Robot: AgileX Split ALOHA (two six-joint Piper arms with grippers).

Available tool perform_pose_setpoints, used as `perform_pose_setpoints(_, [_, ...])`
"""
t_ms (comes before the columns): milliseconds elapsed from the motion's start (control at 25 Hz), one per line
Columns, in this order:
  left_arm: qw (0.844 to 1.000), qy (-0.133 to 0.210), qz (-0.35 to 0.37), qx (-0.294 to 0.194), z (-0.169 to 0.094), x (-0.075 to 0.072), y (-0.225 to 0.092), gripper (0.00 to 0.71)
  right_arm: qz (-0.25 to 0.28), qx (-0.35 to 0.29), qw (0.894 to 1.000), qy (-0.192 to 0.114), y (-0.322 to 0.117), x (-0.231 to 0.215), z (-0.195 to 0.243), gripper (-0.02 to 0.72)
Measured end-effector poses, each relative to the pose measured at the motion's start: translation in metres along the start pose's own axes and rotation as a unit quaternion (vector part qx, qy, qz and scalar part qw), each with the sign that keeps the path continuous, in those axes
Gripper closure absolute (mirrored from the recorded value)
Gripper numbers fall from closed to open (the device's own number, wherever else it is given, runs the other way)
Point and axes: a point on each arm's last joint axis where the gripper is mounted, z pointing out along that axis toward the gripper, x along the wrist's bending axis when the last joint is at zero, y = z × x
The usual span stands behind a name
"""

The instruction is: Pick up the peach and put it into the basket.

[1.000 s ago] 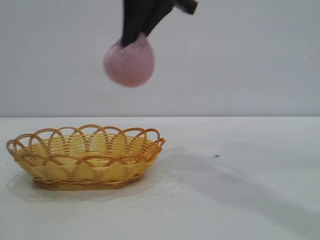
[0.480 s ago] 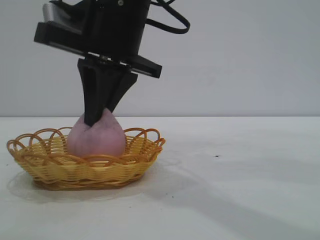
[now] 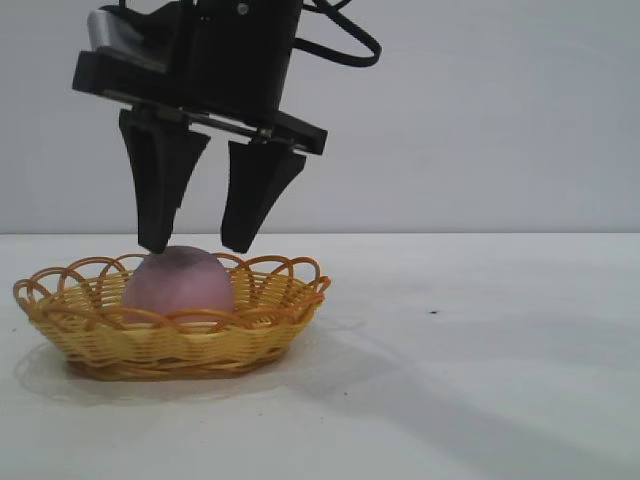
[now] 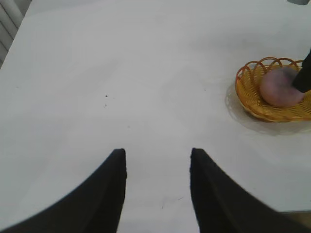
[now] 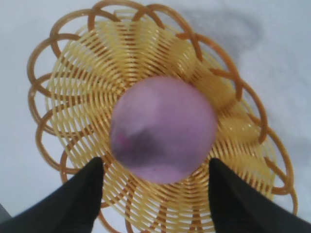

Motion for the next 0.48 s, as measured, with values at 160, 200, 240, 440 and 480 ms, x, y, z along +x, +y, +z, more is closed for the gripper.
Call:
perform_pose_setpoints(160, [1.0, 0.0, 0.0, 0.0, 0.0, 0.0, 0.0, 0.436, 0.11, 0.019, 0.993, -0.042, -0.016, -0.095, -0.001, 0.272])
perform_pose_setpoints(200, [1.0, 0.0, 0.0, 0.0, 0.0, 0.0, 0.0, 0.436, 0.135, 0.026, 0.989, -0.048, -0.024, -0.116, 0.0, 0.272])
perform_pose_setpoints(240, [1.0, 0.0, 0.0, 0.0, 0.0, 0.0, 0.0, 0.436, 0.154, 0.034, 0.986, -0.053, -0.032, -0.132, 0.002, 0.272])
perform_pose_setpoints(440, [1.0, 0.0, 0.0, 0.0, 0.0, 0.0, 0.0, 0.436, 0.246, 0.053, 0.965, -0.07, -0.073, -0.201, 0.002, 0.272])
perform_pose_setpoints(480, [1.0, 0.0, 0.0, 0.0, 0.0, 0.0, 0.0, 0.436, 0.263, 0.051, 0.961, -0.074, -0.079, -0.211, 0.001, 0.272])
